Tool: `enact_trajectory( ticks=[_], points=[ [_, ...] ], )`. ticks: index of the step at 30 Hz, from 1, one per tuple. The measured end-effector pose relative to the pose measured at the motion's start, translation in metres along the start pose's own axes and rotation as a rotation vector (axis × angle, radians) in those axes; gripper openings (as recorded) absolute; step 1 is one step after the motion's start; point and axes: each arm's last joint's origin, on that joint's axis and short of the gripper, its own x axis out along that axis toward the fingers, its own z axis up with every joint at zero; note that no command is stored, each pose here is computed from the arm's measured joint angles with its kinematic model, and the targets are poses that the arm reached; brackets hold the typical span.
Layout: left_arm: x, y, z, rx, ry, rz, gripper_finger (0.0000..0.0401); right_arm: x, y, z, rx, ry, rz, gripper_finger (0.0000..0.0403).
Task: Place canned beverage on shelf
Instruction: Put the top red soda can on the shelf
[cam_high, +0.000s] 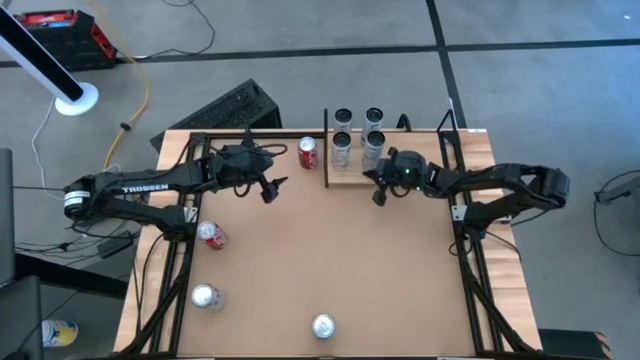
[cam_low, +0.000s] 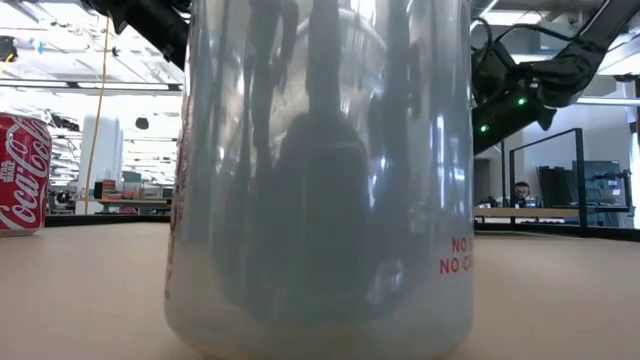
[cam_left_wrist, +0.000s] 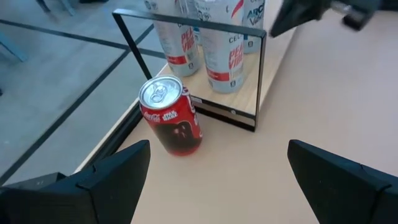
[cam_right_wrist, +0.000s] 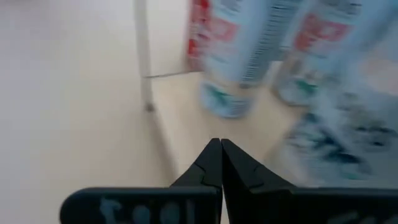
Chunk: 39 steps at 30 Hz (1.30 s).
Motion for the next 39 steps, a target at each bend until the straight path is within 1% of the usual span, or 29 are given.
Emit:
enact_trajectory(
  ticks=[4, 7, 11, 13, 16, 18, 20, 22, 27, 31, 34, 39],
  points=[
    [0.003, -0.001, 0.0, 0.008, 0.003, 0.0, 0.0366, -0.011, 0.02, 0.004, 0.03, 0.024, 0.137, 0.0023],
    [0.005, 0.0, -0.002, 0.035, 0.018, -0.005, 0.0366, -0.022, 0.038, 0.003, 0.029, 0.083, 0.22, 0.0023],
    [0.014, 0.002, -0.003, 0.059, 0.013, 0.0, 0.0366, -0.034, 0.063, -0.003, 0.015, 0.18, 0.321, 0.0023],
    [0.019, 0.004, 0.0, 0.045, -0.022, 0.012, 0.0366, -0.037, 0.074, -0.006, 0.001, 0.195, 0.35, 0.0023],
    [0.032, 0.012, 0.001, 0.017, -0.059, 0.05, 0.0366, -0.041, 0.089, -0.012, -0.041, 0.182, 0.367, 0.0023],
    [0.047, 0.018, 0.0, -0.022, -0.09, 0.07, 0.0366, -0.044, 0.096, -0.017, -0.07, 0.174, 0.364, 0.0023],
    [0.063, 0.025, -0.003, -0.062, -0.112, 0.068, 0.0366, -0.046, 0.1, -0.015, -0.113, 0.149, 0.376, 0.0023],
    [0.079, 0.031, -0.007, -0.083, -0.148, 0.063, 0.0366, -0.049, 0.101, -0.012, -0.138, 0.128, 0.387, 0.0024],
    [0.109, 0.044, -0.018, -0.137, -0.232, 0.098, 0.0366, -0.055, 0.099, -0.007, -0.18, 0.086, 0.392, 0.0024],
    [0.126, 0.049, -0.026, -0.175, -0.254, 0.05, 0.0366, -0.057, 0.098, -0.008, -0.218, 0.098, 0.394, 0.0024],
    [0.138, 0.049, -0.03, -0.176, -0.257, 0.028, 0.0366, -0.057, 0.097, -0.009, -0.237, 0.102, 0.392, 0.0024],
    [0.152, 0.048, -0.035, -0.146, -0.225, 0.032, 0.0366, -0.055, 0.094, -0.009, -0.229, 0.108, 0.38, 0.0024]
  ],
)
